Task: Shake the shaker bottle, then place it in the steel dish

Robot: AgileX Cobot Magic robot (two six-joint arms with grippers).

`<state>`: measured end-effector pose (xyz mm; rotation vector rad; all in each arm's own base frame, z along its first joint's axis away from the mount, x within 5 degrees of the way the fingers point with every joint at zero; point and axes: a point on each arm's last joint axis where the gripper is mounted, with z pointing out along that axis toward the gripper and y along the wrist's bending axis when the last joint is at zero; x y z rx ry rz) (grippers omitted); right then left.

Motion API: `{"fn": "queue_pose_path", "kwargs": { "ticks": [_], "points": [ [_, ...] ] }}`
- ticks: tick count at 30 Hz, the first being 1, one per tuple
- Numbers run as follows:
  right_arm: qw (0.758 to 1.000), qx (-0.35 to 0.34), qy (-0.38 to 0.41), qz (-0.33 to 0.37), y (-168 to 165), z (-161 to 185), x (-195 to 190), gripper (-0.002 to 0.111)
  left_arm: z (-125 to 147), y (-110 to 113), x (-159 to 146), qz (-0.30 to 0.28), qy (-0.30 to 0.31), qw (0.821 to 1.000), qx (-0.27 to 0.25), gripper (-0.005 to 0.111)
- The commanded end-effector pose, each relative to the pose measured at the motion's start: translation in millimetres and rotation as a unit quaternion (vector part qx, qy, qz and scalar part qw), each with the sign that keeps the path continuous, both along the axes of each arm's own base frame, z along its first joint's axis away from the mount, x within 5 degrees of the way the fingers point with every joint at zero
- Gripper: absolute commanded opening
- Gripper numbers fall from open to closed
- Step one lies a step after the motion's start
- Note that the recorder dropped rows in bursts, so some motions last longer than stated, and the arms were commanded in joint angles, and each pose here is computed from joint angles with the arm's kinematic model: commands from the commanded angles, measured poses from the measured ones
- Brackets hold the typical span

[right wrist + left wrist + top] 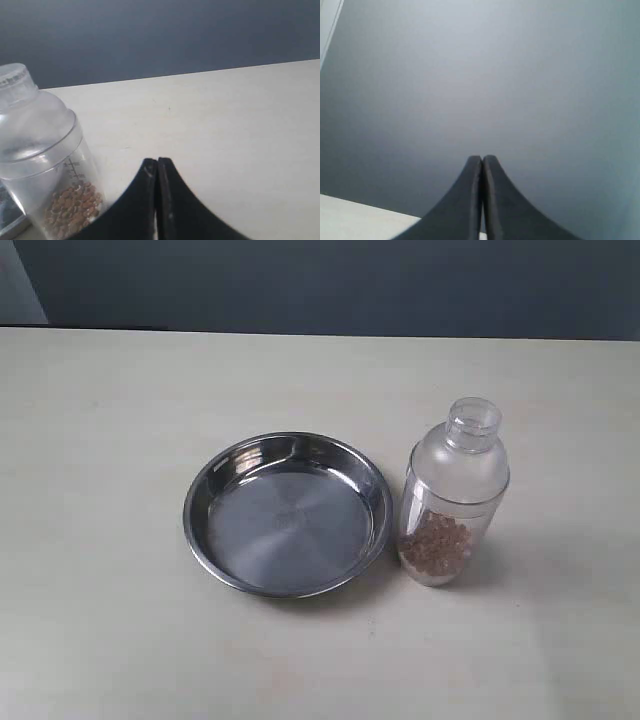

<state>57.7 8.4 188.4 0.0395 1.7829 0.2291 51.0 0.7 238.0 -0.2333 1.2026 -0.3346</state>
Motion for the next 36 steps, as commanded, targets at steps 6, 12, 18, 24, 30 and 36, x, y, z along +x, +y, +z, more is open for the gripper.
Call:
{"fn": "queue_pose_path", "kwargs": {
  "ticks": [6,12,18,24,30,36],
  "points": [
    [1.000,0.002,-0.002,-0.001,0,0,1,-0.001,1,0,-1,-0.035,-0.016,0.995,-0.097,0.000],
    [1.000,0.002,-0.003,-0.001,0,0,1,-0.001,3,-1,-1,-0.044,-0.011,0.994,-0.098,0.000],
    [1.000,0.002,-0.003,-0.001,0,0,1,-0.001,37,-7,-11,-0.075,-0.157,0.983,-0.053,0.000],
    [1.000,0.002,-0.003,-0.001,0,0,1,-0.001,50,-8,18,-0.072,-0.055,0.994,-0.059,0.000],
    [1.000,0.002,-0.002,-0.001,0,0,1,-0.001,103,-39,89,-0.183,-0.058,0.976,0.099,0.000],
    [1.000,0.002,-0.002,-0.001,0,0,1,-0.001,116,-47,142,-0.209,-0.098,0.963,0.138,0.000]
  ]
}}
